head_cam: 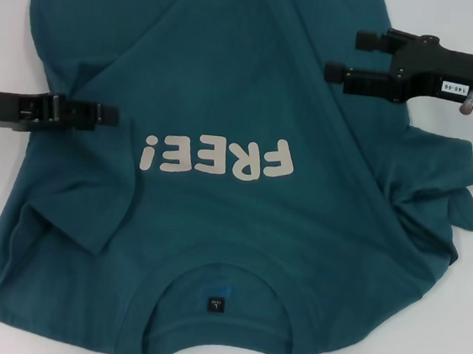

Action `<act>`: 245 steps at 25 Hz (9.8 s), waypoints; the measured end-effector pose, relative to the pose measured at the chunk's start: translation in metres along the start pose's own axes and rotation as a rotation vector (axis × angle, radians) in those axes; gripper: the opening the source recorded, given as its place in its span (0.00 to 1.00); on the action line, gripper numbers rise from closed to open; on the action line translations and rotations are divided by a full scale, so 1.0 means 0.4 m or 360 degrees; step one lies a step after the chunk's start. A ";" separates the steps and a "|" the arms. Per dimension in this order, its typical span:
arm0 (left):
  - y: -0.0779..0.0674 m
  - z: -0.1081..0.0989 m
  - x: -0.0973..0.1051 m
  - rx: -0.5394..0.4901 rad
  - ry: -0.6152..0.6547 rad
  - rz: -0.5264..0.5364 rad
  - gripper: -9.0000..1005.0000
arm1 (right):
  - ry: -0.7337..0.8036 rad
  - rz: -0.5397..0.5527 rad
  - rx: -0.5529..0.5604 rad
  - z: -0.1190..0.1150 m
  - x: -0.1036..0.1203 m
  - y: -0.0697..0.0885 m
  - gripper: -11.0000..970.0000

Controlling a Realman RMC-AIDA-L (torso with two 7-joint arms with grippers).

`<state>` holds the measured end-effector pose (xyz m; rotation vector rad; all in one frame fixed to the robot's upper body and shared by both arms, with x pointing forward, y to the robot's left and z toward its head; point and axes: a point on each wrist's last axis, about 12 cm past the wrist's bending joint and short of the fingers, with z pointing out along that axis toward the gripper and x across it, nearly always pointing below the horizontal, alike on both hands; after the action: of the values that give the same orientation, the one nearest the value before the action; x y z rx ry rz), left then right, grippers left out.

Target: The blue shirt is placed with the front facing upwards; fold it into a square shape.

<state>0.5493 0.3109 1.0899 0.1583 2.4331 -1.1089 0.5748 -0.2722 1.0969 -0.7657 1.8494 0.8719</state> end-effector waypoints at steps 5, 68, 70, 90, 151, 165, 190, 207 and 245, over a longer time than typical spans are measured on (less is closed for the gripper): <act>-0.016 -0.008 -0.007 0.0071 -0.0006 0.0032 0.53 | -0.0001 -0.0003 0.0007 0.000 -0.001 -0.001 0.95; 0.028 -0.121 0.221 0.0252 0.0208 -0.0265 0.95 | -0.0084 0.0158 0.0111 -0.157 0.010 -0.045 0.94; 0.031 -0.120 0.219 0.0225 0.0219 -0.0268 0.95 | -0.0089 0.0159 0.0113 -0.157 0.010 -0.045 0.94; 0.036 -0.093 0.185 0.0118 0.0252 -0.0260 0.92 | -0.0105 0.0159 0.0129 -0.160 0.008 -0.048 0.94; -0.050 -0.011 0.133 0.0230 0.0416 -0.0199 0.04 | -0.0106 0.0119 0.0155 -0.168 0.017 -0.049 0.93; 0.033 -0.090 0.121 -0.0051 0.0297 -0.0239 0.05 | -0.0119 0.0115 0.0159 -0.167 0.012 -0.051 0.93; -0.024 -0.029 0.105 0.0217 0.0218 -0.0087 0.07 | -0.0110 0.0109 0.0166 -0.170 0.009 -0.055 0.93; -0.035 -0.046 0.048 0.0386 -0.0217 0.0079 0.21 | 0.0291 0.0613 0.0299 -0.330 0.077 -0.060 0.93; 0.000 -0.016 0.068 0.0302 -0.0215 0.0075 0.92 | 0.0582 0.0938 0.0370 -0.249 0.103 -0.079 0.93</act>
<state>0.5228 0.3134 1.0813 0.1929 2.1935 -1.2859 0.5374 -0.3772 1.0837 -0.2341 2.5165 0.8877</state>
